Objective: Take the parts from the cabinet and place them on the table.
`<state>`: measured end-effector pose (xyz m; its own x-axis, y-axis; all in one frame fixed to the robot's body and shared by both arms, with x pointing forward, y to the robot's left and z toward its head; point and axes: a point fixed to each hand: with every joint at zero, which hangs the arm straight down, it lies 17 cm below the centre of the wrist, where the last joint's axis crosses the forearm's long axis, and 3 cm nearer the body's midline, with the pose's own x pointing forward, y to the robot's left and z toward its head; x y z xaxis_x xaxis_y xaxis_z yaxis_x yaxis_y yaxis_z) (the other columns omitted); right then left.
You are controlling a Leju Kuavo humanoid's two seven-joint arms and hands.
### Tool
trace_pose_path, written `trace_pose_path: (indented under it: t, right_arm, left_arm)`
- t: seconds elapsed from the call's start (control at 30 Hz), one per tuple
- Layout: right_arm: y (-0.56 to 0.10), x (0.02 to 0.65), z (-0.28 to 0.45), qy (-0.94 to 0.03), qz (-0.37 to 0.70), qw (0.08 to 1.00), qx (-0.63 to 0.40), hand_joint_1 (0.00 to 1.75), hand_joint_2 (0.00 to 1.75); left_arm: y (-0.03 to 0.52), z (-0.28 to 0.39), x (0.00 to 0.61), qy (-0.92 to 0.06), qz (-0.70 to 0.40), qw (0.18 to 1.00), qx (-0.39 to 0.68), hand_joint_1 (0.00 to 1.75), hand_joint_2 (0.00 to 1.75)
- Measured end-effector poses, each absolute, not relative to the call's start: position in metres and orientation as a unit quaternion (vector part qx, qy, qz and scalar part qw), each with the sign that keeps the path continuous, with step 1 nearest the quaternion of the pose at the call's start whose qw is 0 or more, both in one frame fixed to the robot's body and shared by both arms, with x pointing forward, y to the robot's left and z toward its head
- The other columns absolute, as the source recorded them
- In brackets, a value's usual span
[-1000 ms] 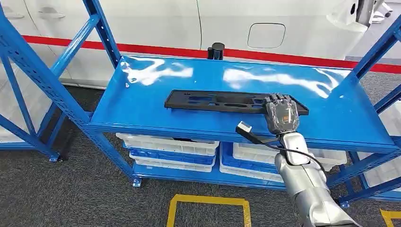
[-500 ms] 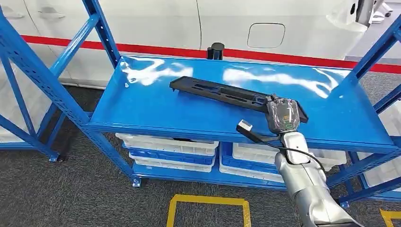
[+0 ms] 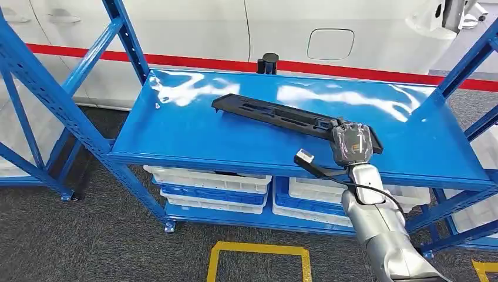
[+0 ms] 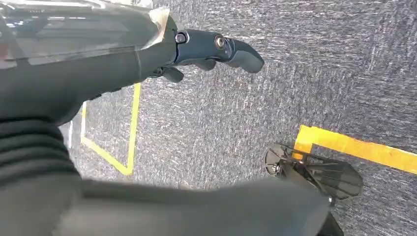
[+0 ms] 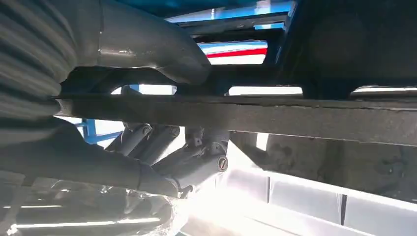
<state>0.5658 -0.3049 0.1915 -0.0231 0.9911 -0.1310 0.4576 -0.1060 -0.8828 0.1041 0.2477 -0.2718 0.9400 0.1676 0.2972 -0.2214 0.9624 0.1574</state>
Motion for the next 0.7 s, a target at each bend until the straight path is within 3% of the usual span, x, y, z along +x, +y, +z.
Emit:
trace_pose_path:
  t: [0.2, 0.33, 0.5, 0.7]
  right_arm:
    - [-0.301, 0.561, 0.198, -0.604, 0.402, 0.320, -0.609, 1.75, 1.75]
    - [-0.293, 0.546, 0.214, -0.685, 0.338, 0.339, -0.550, 1.75, 1.75]
    - [-0.277, 0.517, 0.247, -0.838, 0.147, 0.412, -0.328, 1.75, 1.75]
    - [-0.251, 0.459, 0.290, -0.909, 0.057, 0.376, -0.170, 1.75, 1.75]
  left_arm:
    - [0.252, -0.272, 0.101, -0.134, 0.091, 0.981, 0.107, 0.00, 1.75]
    - [0.255, -0.273, 0.096, -0.121, 0.096, 0.981, 0.115, 0.00, 1.75]
    - [0.255, -0.274, 0.093, -0.110, 0.108, 0.981, 0.117, 0.00, 1.75]
    - [0.255, -0.274, 0.093, -0.113, 0.119, 0.979, 0.117, 0.00, 1.75]
